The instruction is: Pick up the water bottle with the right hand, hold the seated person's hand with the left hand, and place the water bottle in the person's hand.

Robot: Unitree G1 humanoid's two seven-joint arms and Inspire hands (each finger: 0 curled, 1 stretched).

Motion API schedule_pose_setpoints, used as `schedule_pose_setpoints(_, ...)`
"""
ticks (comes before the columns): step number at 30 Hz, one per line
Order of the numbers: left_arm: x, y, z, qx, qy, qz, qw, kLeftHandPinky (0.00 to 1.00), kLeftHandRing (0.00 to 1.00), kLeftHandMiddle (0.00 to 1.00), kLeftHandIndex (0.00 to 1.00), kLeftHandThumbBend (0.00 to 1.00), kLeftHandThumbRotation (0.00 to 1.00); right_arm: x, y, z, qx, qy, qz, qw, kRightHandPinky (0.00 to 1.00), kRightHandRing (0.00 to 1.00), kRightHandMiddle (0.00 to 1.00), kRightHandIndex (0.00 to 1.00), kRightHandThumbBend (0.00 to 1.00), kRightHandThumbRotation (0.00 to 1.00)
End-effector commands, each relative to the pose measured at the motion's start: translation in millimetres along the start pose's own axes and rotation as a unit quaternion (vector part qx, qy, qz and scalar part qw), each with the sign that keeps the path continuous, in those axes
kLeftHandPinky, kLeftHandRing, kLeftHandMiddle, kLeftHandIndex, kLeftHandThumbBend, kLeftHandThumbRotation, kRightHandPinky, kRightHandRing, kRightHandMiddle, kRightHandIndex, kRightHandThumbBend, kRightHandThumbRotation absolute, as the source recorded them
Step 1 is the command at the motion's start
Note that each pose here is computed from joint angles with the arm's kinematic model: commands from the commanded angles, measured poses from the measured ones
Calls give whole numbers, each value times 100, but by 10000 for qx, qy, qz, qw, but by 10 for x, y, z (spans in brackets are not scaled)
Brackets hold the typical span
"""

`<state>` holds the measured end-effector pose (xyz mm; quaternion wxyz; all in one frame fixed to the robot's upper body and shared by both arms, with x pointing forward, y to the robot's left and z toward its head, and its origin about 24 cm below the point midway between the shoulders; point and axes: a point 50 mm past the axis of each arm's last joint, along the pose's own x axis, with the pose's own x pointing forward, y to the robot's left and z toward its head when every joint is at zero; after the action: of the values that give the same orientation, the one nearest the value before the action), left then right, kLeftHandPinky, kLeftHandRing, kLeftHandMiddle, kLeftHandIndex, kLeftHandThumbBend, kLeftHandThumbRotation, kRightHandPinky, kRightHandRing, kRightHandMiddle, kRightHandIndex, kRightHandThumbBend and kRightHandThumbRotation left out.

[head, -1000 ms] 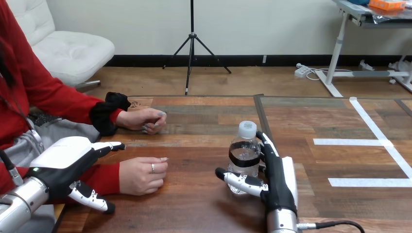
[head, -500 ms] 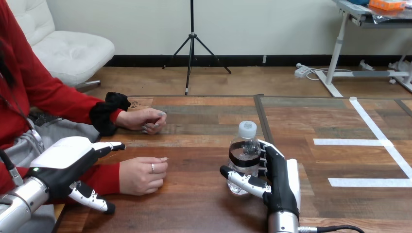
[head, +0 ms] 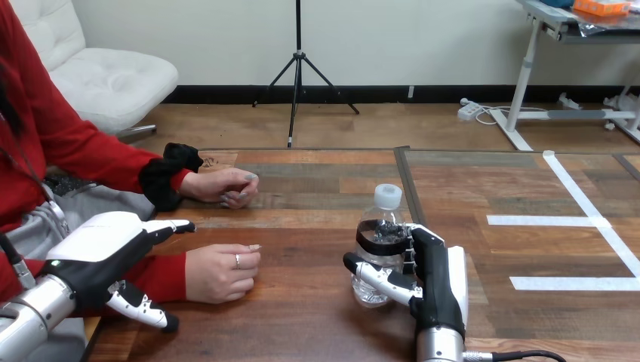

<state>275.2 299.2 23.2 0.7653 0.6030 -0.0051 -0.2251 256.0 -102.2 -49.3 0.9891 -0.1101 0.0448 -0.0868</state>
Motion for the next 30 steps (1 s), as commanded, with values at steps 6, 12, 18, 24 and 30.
schedule_pose_setpoints(6, 18, 232, -32, 106, 22, 382, 9992, 77, 86, 88, 88, 100, 24, 60, 145, 149, 319, -141, -35, 9994, 45, 49, 53, 50, 74, 0)
schedule_pose_setpoints(12, 18, 231, -29, 79, 13, 372, 9993, 77, 86, 88, 88, 100, 23, 66, 124, 145, 361, -135, -89, 9992, 45, 48, 52, 50, 74, 0)
schedule_pose_setpoints(18, 14, 232, -30, 49, 6, 381, 9993, 77, 86, 88, 88, 100, 23, 72, 99, 148, 402, -158, -150, 9990, 46, 49, 52, 50, 73, 0)
schedule_pose_setpoints(24, 13, 232, -34, 31, 24, 360, 9993, 77, 86, 88, 88, 100, 22, 78, 70, 164, 486, -210, -199, 9984, 46, 49, 53, 50, 73, 0)
schedule_pose_setpoints(30, 13, 228, -36, 57, 33, 360, 9993, 77, 87, 89, 88, 100, 22, 88, 39, 189, 520, -268, -260, 9979, 47, 50, 54, 51, 72, 0)
